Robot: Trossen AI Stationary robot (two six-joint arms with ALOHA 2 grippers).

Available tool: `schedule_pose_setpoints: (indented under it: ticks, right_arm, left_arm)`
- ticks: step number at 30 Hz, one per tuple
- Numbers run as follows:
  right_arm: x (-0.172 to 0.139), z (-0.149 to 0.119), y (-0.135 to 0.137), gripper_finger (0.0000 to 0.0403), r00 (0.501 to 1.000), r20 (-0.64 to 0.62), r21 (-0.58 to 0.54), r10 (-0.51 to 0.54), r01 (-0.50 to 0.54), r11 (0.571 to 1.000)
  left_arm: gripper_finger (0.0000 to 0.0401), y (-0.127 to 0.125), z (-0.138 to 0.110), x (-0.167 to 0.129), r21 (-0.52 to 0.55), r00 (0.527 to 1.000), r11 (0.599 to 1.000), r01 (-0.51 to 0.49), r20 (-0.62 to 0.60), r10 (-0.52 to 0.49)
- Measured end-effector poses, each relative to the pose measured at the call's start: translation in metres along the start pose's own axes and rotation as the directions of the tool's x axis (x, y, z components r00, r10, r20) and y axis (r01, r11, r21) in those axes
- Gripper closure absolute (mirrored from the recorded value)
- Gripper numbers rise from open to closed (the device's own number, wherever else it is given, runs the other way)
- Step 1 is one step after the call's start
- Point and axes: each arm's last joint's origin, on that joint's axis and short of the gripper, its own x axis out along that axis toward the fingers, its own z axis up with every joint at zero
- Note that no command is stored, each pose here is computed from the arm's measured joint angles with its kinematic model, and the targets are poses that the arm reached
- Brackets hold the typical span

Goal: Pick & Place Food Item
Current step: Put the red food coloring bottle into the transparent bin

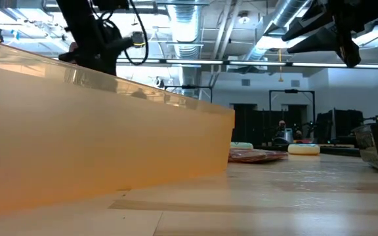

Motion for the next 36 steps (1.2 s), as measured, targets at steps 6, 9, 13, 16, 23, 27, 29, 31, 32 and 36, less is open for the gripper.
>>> schedule_pose_setpoints:
  ticks: [6, 9, 13, 16, 23, 27, 29, 31, 32, 36]
  right_arm:
    - [0.0, 0.0, 0.0, 0.0288, 1.0, -0.001, 0.007, 0.001, -0.001, 1.0]
    - [0.0, 0.0, 0.0, 0.0288, 1.0, -0.001, 0.007, 0.0, 0.0, 1.0]
    - [0.0, 0.0, 0.0, 0.0288, 1.0, 0.001, 0.004, -0.003, 0.003, 1.0]
    - [0.0, 0.0, -0.001, 0.0288, 1.0, 0.007, 0.003, -0.007, 0.007, 1.0]
    - [0.0, 0.0, -0.001, 0.0288, 1.0, 0.013, 0.006, -0.011, 0.011, 1.0]
    - [0.0, 0.0, -0.001, 0.0288, 1.0, 0.012, 0.013, -0.011, 0.011, 1.0]
    - [0.0, 0.0, -0.001, 0.0288, 1.0, 0.012, 0.02, -0.012, 0.012, 1.0]
    - [0.0, 0.0, -0.002, 0.0288, 1.0, 0.01, 0.017, -0.016, 0.016, 1.0]
    - [0.0, 0.0, -0.002, 0.0288, 1.0, 0.01, 0.018, -0.016, 0.016, 1.0]
    - [0.0, 0.0, -0.002, 0.0288, 1.0, 0.011, 0.017, -0.017, 0.017, 1.0]
  left_arm:
    - [0.0294, 0.007, 0.006, 0.012, -0.065, 0.999, 0.998, -0.027, 0.016, 0.028]
    - [0.0294, 0.01, 0.009, 0.015, -0.084, 0.999, 0.996, -0.042, 0.017, 0.044]
    - [0.0294, 0.011, 0.011, 0.019, -0.096, 0.998, 0.994, -0.055, 0.015, 0.057]
    - [0.0294, 0.008, 0.01, 0.024, -0.093, 0.998, 0.993, -0.066, 0.005, 0.067]
    - [0.0294, -0.005, 0.005, 0.042, -0.071, 0.996, 0.994, -0.084, -0.019, 0.083]
    - [0.0294, -0.008, 0.002, 0.049, -0.068, 0.994, 0.992, -0.102, -0.036, 0.1]
    - [0.0294, -0.01, 0.002, 0.052, -0.072, 0.995, 0.993, -0.098, -0.033, 0.096]
    - [0.0294, -0.01, 0.002, 0.052, -0.072, 0.995, 0.993, -0.097, -0.033, 0.095]
    - [0.0294, -0.011, 0.003, 0.051, -0.076, 0.995, 0.993, -0.093, -0.029, 0.091]
    - [0.0294, -0.01, 0.003, 0.051, -0.074, 0.995, 0.993, -0.096, -0.031, 0.094]
